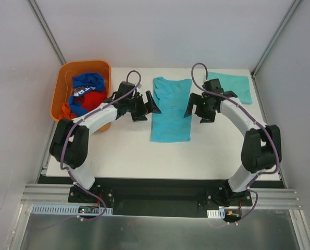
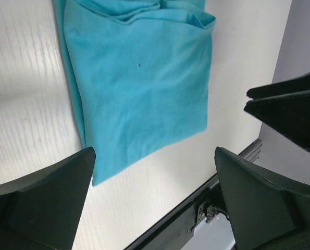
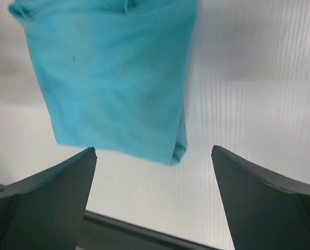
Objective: Fold and stack the t-shirts
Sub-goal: Fold the folded rectangular tshirt in 1/3 of the way, then grab one side of the 2/3 rectangular tshirt with both arms
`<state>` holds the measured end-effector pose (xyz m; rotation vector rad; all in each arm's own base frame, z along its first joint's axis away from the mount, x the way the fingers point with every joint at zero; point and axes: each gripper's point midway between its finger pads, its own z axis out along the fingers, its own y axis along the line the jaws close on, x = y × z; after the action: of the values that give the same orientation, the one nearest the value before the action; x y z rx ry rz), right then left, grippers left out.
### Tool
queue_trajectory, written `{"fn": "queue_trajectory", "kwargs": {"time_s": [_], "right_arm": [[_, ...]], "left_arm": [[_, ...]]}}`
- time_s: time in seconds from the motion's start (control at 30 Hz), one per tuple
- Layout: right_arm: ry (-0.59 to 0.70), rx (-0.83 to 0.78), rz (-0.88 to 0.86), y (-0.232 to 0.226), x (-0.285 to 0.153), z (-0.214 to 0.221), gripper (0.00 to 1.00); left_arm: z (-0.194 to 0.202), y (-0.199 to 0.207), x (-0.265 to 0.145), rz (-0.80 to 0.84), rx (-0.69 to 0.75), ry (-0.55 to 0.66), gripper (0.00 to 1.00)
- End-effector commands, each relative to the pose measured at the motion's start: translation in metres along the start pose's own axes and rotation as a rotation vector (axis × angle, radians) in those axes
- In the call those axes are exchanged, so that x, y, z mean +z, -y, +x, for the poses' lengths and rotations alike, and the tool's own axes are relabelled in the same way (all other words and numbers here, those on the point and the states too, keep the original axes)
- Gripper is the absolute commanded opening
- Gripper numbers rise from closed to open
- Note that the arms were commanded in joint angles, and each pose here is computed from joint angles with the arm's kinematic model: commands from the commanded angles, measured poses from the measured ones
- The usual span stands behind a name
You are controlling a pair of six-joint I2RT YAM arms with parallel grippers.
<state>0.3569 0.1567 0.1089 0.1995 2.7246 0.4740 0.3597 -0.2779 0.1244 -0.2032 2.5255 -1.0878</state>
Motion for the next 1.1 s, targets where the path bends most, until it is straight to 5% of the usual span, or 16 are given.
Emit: {"fn": "queue_trajectory", "kwargs": {"time_s": [0.0,0.23,0.47,0.57,0.7,0.93,1.07], "right_arm": [[-0.007,-0.009,-0.082,-0.002,-0.019,0.043,0.97],[-0.07,-0.06,-0.077,0.03,-0.015,0.111,0.99],[-0.077,-0.087,-0.099,0.029,0.001,0.11,0.6],[-0.079,-0.103,-0.115,0.026,0.011,0.103,0.59],[-0.09,-0.104,-0.109,0.024,0.022,0.096,0.57],[-0.105,-0.102,-0.135,0.017,0.034,0.089,0.4],[-0.124,-0.101,-0.134,0.018,0.039,0.091,0.31]], "left_arm": [[0.039,-0.007,-0.022,-0.025,0.03,-0.004,0.99],[0.101,-0.048,-0.02,-0.117,-0.015,-0.089,0.95],[0.111,-0.055,0.0,-0.119,-0.046,-0.13,0.66],[0.108,-0.056,0.01,-0.126,-0.044,-0.144,0.5],[0.108,-0.059,0.021,-0.131,-0.054,-0.171,0.44],[0.104,-0.064,0.033,-0.151,-0.053,-0.178,0.36],[0.106,-0.066,0.037,-0.148,-0.057,-0.199,0.08]]}}
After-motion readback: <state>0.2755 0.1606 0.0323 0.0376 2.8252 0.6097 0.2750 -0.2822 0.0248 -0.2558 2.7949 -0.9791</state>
